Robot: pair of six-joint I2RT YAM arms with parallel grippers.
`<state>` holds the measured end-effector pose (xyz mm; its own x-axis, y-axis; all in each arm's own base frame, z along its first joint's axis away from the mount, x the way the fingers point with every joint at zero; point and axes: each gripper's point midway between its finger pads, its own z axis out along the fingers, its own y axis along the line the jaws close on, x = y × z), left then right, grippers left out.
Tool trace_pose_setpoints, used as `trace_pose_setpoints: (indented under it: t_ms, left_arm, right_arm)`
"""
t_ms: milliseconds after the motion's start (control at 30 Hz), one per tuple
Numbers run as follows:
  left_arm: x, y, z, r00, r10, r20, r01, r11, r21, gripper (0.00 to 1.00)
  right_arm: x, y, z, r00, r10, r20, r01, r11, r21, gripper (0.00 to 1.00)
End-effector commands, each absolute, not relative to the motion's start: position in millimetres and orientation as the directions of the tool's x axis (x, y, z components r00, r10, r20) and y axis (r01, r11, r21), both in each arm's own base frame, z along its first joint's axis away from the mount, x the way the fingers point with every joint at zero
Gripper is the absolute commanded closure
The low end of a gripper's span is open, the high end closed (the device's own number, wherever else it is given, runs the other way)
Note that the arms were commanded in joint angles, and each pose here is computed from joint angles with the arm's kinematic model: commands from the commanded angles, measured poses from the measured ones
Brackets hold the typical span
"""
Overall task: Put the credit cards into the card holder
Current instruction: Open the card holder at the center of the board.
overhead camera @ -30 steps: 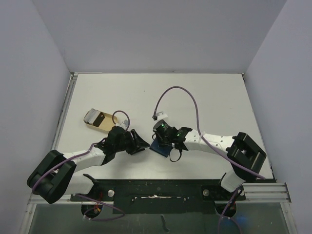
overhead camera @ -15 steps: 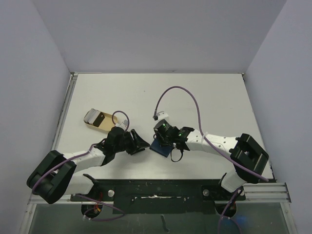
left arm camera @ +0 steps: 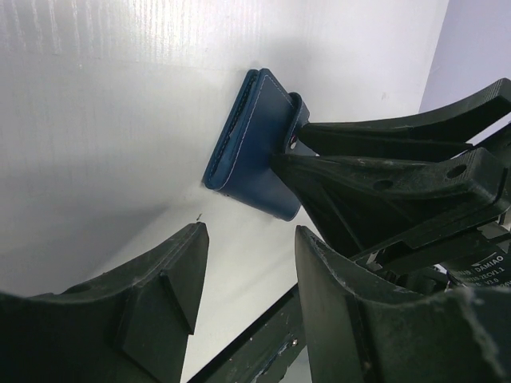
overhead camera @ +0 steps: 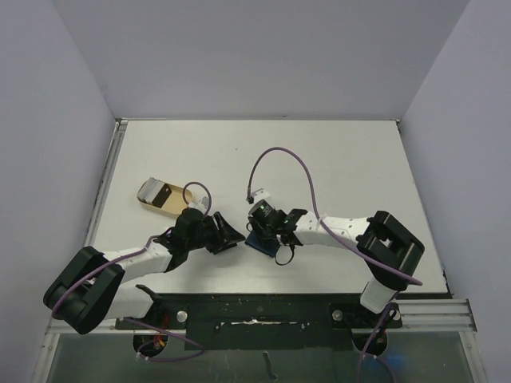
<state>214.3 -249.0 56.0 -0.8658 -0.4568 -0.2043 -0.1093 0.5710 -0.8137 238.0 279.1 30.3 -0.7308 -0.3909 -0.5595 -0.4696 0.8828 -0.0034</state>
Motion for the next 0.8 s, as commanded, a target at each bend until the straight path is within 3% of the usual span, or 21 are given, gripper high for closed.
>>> trace_pose_setpoints:
  t_ms: [0,167,400,633,767]
  left_arm:
    - [221.6,-253.7,72.1,-0.852,-0.468,-0.237,-0.065,0.542,-0.838,0.53]
    - [221.2,-253.2,71.3,-0.852,-0.467,-0.237,-0.066,0.545,-0.836,0.53]
    - [222.2,-254.3,72.6,-0.852,-0.463,-0.246,-0.054,0.545,-0.837,0.53]
    - [220.9,-252.8,71.2,-0.851,-0.464,-0.246,-0.057,0.547,-0.835,0.53]
    - [221.7,-252.6,70.4,-0.852,-0.461,-0.249,-0.056,0.553,-0.831,0.53]
  right_arm:
    - [246.7,284.0,30.7,-0.712,-0.403,-0.576,-0.479,0.877,-0.021,0.64]
    - [246.3,279.9,26.5,-0.707,-0.424,-0.566,-0.484,0.874,-0.049,0.74]
    - [250.8,281.6,35.0,-0.687,-0.435,-0.582,-0.489,0.869,-0.073,1.00]
    - [252.5,285.9,36.4,-0.700,-0.406,-0.588,-0.470,0.881,-0.049,1.00]
    - [252.3,295.5,50.2,-0.707,-0.336,-0.622,-0.462,0.886,0.046,1.00]
